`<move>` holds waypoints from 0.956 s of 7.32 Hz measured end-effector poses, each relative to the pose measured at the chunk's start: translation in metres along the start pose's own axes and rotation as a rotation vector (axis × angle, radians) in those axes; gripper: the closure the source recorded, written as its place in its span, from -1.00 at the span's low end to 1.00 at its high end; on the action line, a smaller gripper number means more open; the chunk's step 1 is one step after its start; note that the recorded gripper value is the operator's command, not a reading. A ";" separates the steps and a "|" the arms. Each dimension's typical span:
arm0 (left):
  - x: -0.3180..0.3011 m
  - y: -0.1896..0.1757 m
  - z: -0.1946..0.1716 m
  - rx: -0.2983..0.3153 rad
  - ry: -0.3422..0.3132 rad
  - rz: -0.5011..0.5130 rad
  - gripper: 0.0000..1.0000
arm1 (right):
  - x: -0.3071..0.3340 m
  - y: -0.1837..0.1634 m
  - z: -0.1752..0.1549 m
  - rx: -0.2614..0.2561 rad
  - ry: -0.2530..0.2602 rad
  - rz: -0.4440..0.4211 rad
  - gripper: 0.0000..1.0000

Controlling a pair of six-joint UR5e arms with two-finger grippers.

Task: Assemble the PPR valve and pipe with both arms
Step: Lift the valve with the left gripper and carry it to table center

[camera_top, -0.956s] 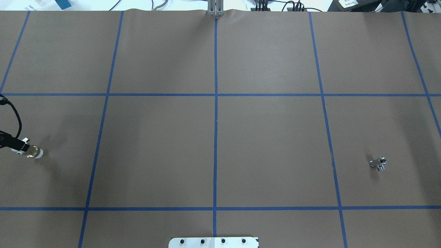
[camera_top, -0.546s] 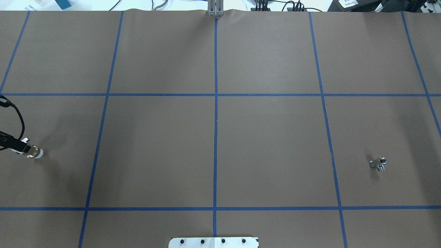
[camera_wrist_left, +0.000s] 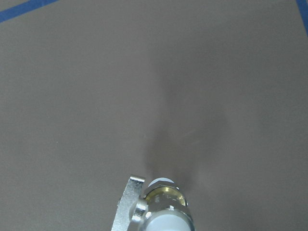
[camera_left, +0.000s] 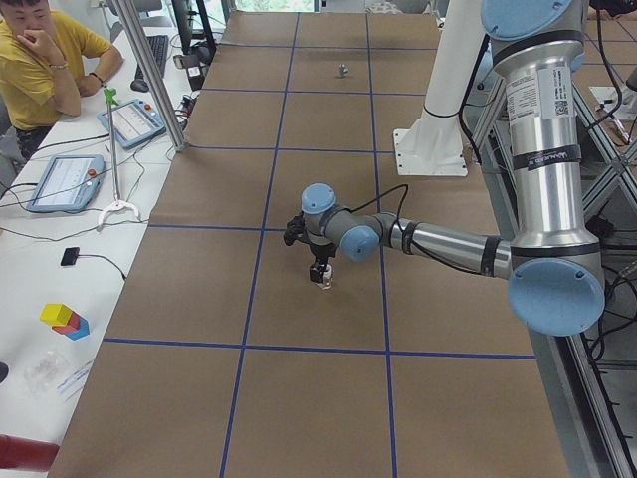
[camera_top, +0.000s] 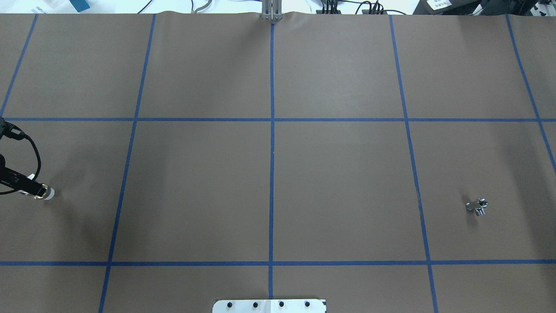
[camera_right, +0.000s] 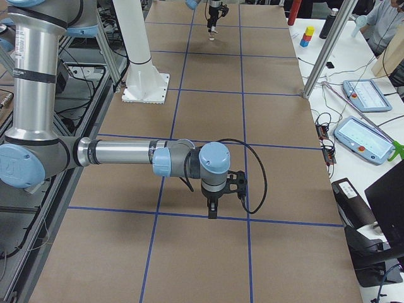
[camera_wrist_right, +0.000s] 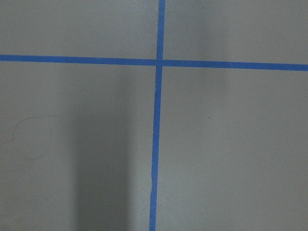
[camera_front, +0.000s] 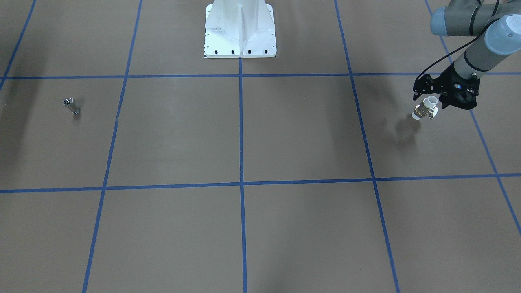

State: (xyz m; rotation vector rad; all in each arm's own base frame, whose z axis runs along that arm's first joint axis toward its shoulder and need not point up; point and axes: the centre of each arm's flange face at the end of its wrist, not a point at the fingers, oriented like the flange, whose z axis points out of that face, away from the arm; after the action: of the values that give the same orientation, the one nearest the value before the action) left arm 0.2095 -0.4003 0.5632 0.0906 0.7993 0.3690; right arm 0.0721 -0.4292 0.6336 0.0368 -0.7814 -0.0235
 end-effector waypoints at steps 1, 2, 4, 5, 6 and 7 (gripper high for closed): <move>0.000 -0.002 0.003 -0.004 0.000 0.000 -0.88 | 0.000 0.000 0.000 0.001 0.000 -0.001 -1.00; -0.001 -0.003 0.006 -0.009 -0.001 -0.002 -0.77 | -0.001 0.000 0.000 0.002 0.000 -0.002 -1.00; -0.003 -0.005 0.011 -0.015 -0.003 -0.004 -0.21 | -0.001 0.000 -0.001 0.002 0.000 -0.002 -1.00; -0.003 -0.006 0.012 -0.015 -0.003 -0.004 0.26 | -0.001 0.000 -0.001 0.002 0.000 -0.002 -1.00; -0.002 -0.007 0.011 -0.014 -0.002 -0.004 0.76 | -0.001 0.000 -0.001 0.002 0.000 -0.003 -1.00; -0.002 -0.007 0.010 -0.011 -0.001 -0.003 1.00 | -0.001 0.000 -0.001 0.002 0.000 -0.003 -1.00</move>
State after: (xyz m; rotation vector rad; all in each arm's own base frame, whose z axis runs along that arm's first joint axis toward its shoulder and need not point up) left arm 0.2177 -0.4071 0.5697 0.0789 0.7962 0.3701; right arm 0.0721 -0.4296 0.6326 0.0402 -0.7814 -0.0251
